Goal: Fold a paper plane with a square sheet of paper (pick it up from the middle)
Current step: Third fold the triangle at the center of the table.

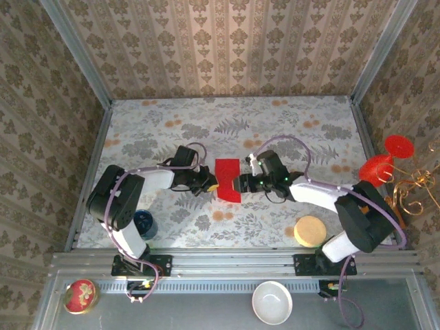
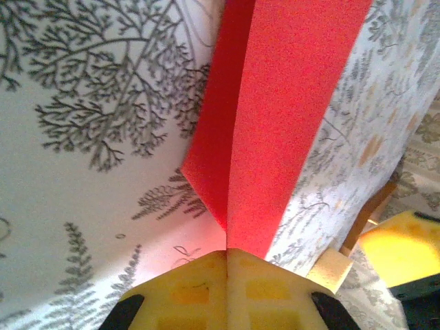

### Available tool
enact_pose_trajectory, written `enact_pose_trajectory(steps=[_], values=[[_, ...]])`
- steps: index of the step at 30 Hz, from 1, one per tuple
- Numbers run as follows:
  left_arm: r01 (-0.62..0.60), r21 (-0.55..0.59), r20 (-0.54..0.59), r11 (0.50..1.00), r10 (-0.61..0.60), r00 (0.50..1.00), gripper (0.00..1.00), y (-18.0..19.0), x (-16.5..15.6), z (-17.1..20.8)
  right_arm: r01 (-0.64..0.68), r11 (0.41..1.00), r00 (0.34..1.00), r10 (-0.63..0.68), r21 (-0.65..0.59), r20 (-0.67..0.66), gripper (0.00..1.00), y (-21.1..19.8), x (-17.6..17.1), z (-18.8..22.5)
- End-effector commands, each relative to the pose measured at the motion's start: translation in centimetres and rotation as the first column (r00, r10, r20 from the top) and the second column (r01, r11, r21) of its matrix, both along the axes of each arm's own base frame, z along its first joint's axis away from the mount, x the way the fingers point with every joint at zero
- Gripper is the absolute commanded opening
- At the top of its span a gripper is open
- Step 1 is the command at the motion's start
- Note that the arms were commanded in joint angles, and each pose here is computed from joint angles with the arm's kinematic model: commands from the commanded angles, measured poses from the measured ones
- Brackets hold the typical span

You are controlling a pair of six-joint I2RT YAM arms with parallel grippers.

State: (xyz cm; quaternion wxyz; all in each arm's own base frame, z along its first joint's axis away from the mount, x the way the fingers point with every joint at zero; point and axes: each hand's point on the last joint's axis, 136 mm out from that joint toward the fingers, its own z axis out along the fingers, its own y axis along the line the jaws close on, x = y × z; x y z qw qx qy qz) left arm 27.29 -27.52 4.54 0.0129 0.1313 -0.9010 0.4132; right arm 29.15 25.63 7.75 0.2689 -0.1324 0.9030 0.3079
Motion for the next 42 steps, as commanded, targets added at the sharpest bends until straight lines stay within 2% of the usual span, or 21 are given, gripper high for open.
enact_pose_trajectory(steps=[1,4,9,14,17,21,25,35,39,42], values=[[-0.034,-0.027,-0.003,0.999,0.034,0.999,0.01,-0.5,0.4,1.6,-0.090,0.993,0.961,0.107,-0.078,0.256,0.65,0.7,0.3,1.9],[-0.043,-0.031,-0.012,0.999,0.042,0.999,0.01,-0.6,0.4,1.9,-0.160,0.979,0.924,0.194,-0.130,0.329,0.66,1.9,-0.6,2.0],[-0.041,-0.009,0.006,0.999,0.042,0.999,0.02,-0.7,0.6,2.0,-0.279,0.934,0.804,0.354,-0.223,0.477,0.68,4.4,-2.7,1.4],[-0.041,0.003,0.004,0.999,0.041,0.999,0.02,-0.7,0.4,1.9,-0.340,0.881,0.724,0.469,-0.330,0.505,0.68,6.0,-3.6,-0.5],[-0.043,0.002,-0.005,0.999,0.043,0.999,0.02,-0.7,0.3,1.8,-0.379,0.835,0.677,0.544,-0.399,0.496,0.62,6.3,-3.8,-1.7],[-0.044,0.012,-0.007,0.999,0.044,0.999,0.02,-0.6,0.3,1.7,-0.357,0.782,0.633,0.605,-0.511,0.483,0.61,5.6,-3.0,-2.6],[-0.044,0.014,-0.010,0.999,0.044,0.999,0.02,-0.6,0.2,1.6,-0.324,0.780,0.616,0.603,-0.535,0.507,0.59,5.5,-2.4,-2.7],[-0.037,0.013,-0.014,0.999,0.037,0.999,0.02,-0.7,0.1,1.6,-0.305,0.804,0.598,0.579,-0.511,0.554,0.41,6.0,-1.9,-1.9],[-0.035,0.012,-0.015,0.999,0.035,0.999,0.02,-0.8,0.0,1.5,-0.303,0.816,0.603,0.564,-0.492,0.564,0.40,6.2,-1.9,-1.6],[-0.033,0.009,-0.017,0.999,0.033,0.999,0.02,-0.9,0.0,1.5,-0.300,0.823,0.607,0.554,-0.482,0.569,0.34,6.3,-1.9,-1.4]])
